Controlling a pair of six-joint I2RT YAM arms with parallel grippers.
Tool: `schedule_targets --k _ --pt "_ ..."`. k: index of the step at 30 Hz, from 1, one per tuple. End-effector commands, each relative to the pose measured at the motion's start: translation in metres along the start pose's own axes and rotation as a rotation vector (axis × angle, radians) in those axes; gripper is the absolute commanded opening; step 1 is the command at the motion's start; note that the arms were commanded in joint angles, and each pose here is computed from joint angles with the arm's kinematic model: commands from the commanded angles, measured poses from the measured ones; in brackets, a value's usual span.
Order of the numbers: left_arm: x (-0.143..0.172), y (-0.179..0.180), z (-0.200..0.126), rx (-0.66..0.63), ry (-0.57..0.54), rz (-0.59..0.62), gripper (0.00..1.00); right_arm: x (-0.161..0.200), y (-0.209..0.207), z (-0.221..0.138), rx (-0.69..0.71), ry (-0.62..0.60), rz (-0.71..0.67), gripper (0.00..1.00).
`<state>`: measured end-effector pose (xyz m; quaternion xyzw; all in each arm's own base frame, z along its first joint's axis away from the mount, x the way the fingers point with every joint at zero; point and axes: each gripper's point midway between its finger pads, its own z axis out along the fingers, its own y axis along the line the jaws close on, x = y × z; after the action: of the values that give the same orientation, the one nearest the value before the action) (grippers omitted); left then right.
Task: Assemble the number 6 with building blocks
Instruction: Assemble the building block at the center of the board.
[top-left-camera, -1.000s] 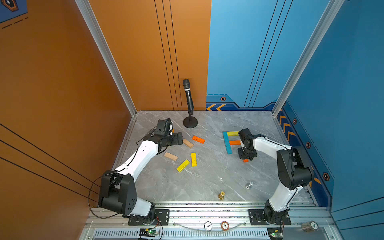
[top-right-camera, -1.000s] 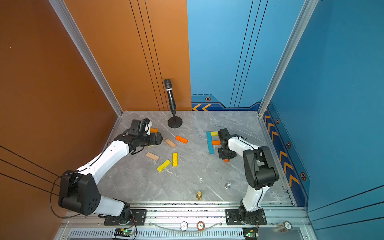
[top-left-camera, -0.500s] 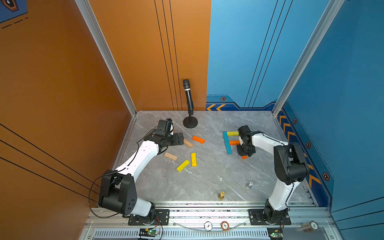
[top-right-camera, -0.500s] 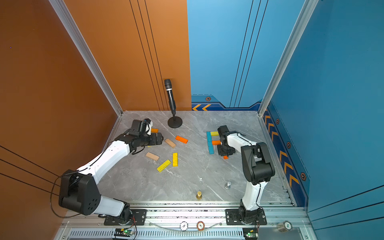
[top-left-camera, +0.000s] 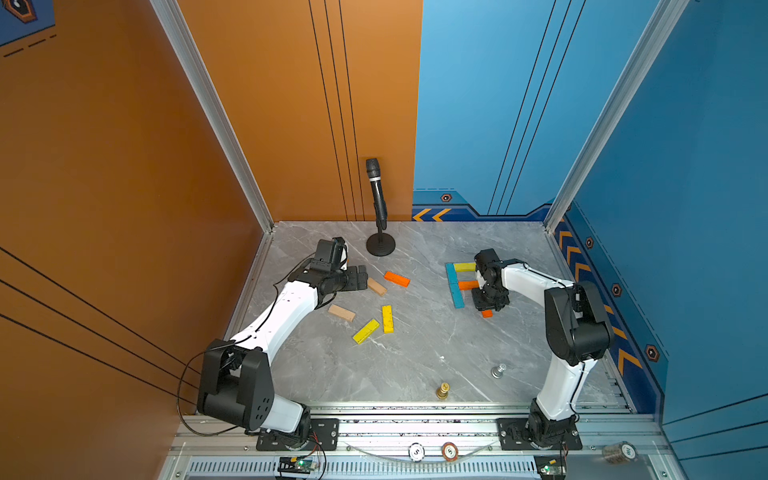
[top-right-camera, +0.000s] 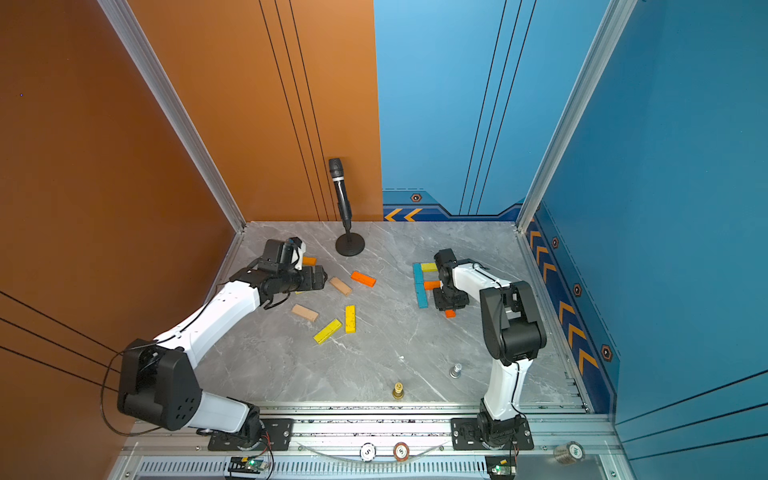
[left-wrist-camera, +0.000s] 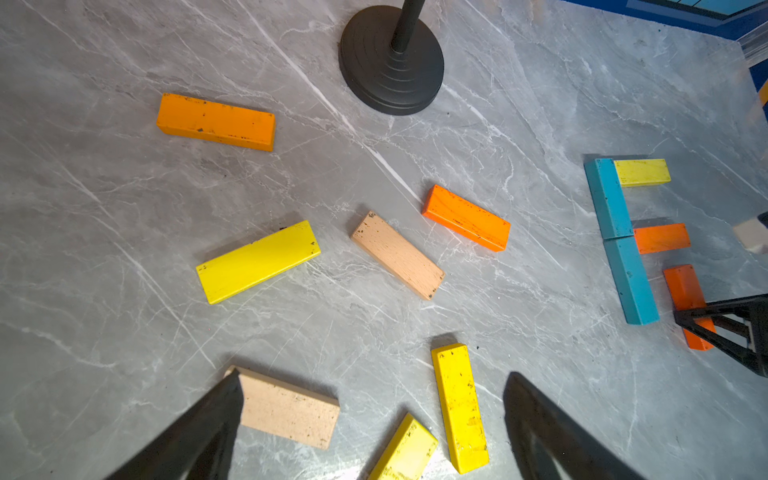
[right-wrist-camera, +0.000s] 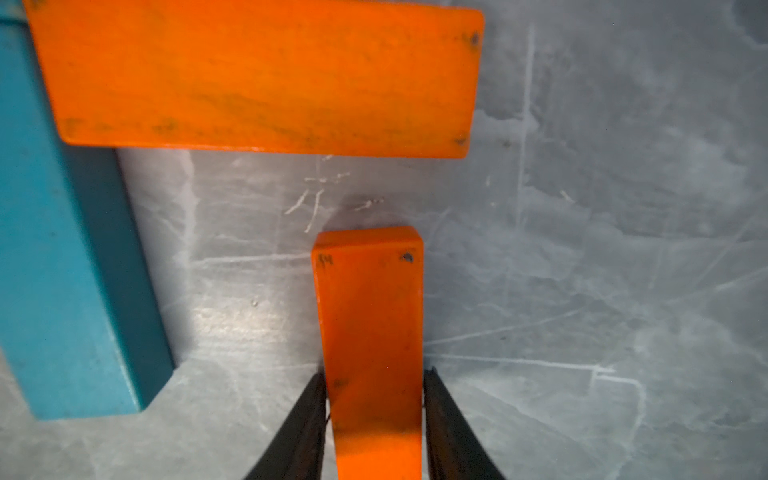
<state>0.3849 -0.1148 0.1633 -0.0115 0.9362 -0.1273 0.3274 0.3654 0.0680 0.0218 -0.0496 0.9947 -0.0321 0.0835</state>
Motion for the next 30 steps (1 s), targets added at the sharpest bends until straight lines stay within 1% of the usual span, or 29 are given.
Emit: schedule_targets --k 1,4,9,14,30 --pt "-0.0052 -0.0041 -0.0015 0.007 -0.009 0.020 0.98 0.0075 0.0000 0.0031 -0.005 0.051 -0.002 0.41" --pt "-0.0046 -0.0043 -0.0009 0.009 -0.007 0.019 0.98 0.0071 0.0000 0.0037 -0.002 0.053 0.002 0.41" --pt "-0.0045 -0.0049 -0.0012 0.009 -0.007 0.021 0.98 0.0068 -0.0020 0.0062 0.012 0.063 0.006 0.36" --pt "-0.0036 -0.0058 -0.0007 0.009 -0.005 0.024 0.98 0.0045 -0.0039 0.0054 0.023 0.057 0.007 0.33" --pt "-0.0024 -0.0077 0.0008 0.010 -0.001 0.032 0.98 0.0009 -0.0065 0.0072 0.042 0.058 0.015 0.32"
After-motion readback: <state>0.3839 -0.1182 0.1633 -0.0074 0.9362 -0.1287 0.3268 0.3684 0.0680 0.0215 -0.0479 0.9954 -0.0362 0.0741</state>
